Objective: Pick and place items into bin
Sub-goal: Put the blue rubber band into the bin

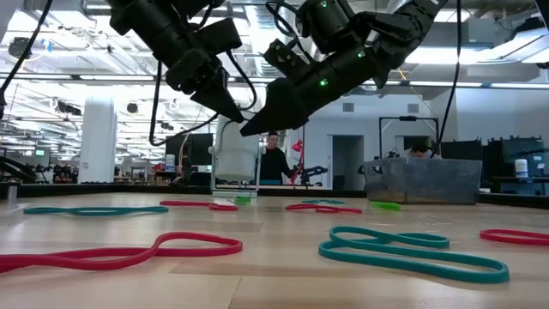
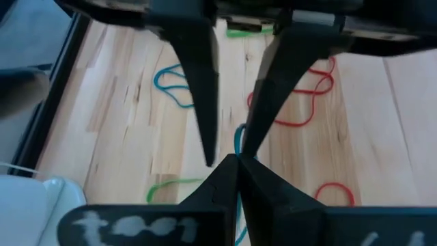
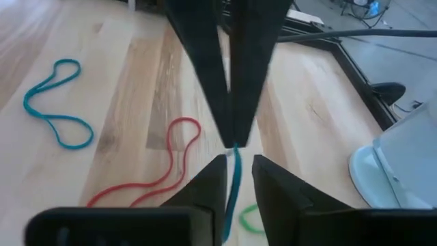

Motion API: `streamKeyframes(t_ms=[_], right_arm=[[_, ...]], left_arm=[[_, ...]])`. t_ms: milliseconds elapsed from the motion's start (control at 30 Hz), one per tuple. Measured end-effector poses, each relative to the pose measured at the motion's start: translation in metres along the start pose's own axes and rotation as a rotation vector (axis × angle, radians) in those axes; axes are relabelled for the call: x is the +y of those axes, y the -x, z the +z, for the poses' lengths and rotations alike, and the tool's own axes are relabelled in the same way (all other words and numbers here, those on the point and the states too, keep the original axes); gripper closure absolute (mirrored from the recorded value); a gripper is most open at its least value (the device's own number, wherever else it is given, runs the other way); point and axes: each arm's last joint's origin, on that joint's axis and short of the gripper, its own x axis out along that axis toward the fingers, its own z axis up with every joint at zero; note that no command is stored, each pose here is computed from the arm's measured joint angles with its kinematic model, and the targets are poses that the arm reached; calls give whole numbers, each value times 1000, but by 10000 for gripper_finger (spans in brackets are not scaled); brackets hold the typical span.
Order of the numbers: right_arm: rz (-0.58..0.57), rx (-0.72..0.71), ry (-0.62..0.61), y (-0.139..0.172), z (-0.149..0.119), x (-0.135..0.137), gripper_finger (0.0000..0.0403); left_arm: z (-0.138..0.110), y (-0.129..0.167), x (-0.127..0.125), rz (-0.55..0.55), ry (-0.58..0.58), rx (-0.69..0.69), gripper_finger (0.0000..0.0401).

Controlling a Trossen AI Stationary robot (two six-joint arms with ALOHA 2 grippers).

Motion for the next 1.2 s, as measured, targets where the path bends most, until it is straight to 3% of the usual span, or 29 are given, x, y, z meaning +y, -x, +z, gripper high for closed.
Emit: streamKeyframes(t_ms=[200,500,733,833,1000,1200], right_arm=[[3,11,3,0,-1,0,395],[3,14,3,0,-1,0,400],[-26,33,5,0,-3,0,402],[-122,75,10,0,-5,-3,401],[-427,261,56,3,-18,-15,402],[-744,527,216,17,-31,-34,402]], left_arm=[[-1,0,0,3,11,8,401],[-1,0,2,81,65,20,395],[-1,0,2,82,85,20,353],[-1,0,2,83,109,19,334],[-2,0,2,85,147,19,319],[-5,0,2,83,157,52,318]])
